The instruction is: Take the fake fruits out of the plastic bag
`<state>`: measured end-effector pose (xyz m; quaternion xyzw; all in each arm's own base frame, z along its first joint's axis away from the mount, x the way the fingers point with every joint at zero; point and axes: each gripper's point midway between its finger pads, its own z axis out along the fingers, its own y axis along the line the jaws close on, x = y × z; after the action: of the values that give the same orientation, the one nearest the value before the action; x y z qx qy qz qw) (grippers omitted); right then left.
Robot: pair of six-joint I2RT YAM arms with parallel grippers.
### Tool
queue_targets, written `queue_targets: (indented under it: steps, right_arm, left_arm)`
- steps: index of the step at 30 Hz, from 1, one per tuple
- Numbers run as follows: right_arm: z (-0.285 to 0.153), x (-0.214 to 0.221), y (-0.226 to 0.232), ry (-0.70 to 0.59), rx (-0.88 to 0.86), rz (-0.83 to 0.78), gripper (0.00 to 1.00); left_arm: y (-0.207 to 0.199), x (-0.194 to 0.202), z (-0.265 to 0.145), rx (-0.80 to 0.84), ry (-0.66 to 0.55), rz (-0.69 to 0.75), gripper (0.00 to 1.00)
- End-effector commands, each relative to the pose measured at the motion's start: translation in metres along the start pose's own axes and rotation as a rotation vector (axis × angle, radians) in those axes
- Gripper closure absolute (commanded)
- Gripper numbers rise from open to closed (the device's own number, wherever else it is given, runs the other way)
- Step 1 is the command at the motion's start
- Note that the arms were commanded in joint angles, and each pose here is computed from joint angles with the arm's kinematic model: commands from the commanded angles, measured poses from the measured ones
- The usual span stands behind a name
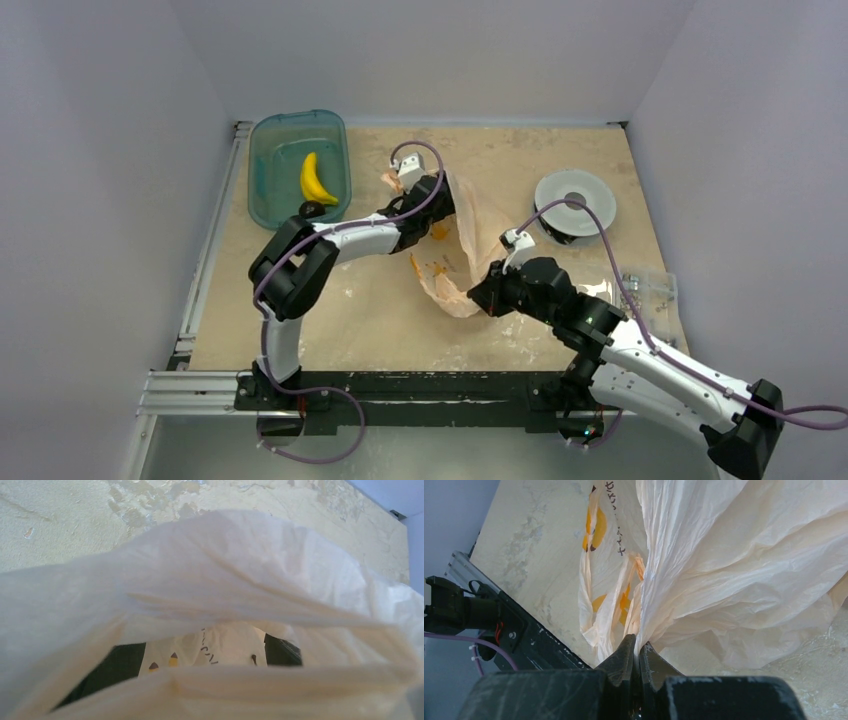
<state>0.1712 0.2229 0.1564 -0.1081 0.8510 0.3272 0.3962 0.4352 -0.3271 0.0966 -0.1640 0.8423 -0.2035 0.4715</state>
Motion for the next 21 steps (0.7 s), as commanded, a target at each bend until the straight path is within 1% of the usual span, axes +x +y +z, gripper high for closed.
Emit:
queue_targets:
  steps: [1,4,8,11,13,15,16,19,21]
  right_arm:
    - [-0.003,-0.012,0.010,-0.042,-0.041,-0.007,1.00]
    - [-0.005,-0.014,0.011,-0.046,-0.042,-0.011,1.00]
    - [-0.006,-0.014,0.013,-0.044,-0.051,-0.015,1.00]
    - [-0.008,-0.017,0.015,-0.047,-0.058,-0.014,1.00]
    - [-0.011,-0.019,0.016,-0.056,-0.059,-0.015,1.00]
    - [-0.012,-0.020,0.015,-0.062,-0.056,-0.017,1.00]
    - [-0.013,-0.021,0.015,-0.062,-0.055,-0.018,1.00]
    - [-0.014,-0.022,0.017,-0.060,-0.058,-0.019,1.00]
    - [-0.015,-0.022,0.017,-0.062,-0.058,-0.019,1.00]
  left_arm:
    - [-0.006,-0.027,0.016,-0.026,-0.126,-0.130,0.12]
    - [-0.001,-0.030,0.023,-0.046,-0.157,-0.200,0.15]
    - [0.001,-0.036,0.032,-0.057,-0.216,-0.251,0.10]
    - [0.003,-0.037,0.041,-0.069,-0.218,-0.297,0.10]
    - [0.010,-0.035,0.048,-0.094,-0.211,-0.340,0.12]
    - [0.015,-0.034,0.055,-0.103,-0.214,-0.383,0.15]
    - [0.016,-0.034,0.058,-0.094,-0.219,-0.395,0.18]
    - [0.006,-0.042,0.067,-0.037,-0.246,-0.380,0.29]
    - [0.003,-0.041,0.071,-0.020,-0.233,-0.375,0.39]
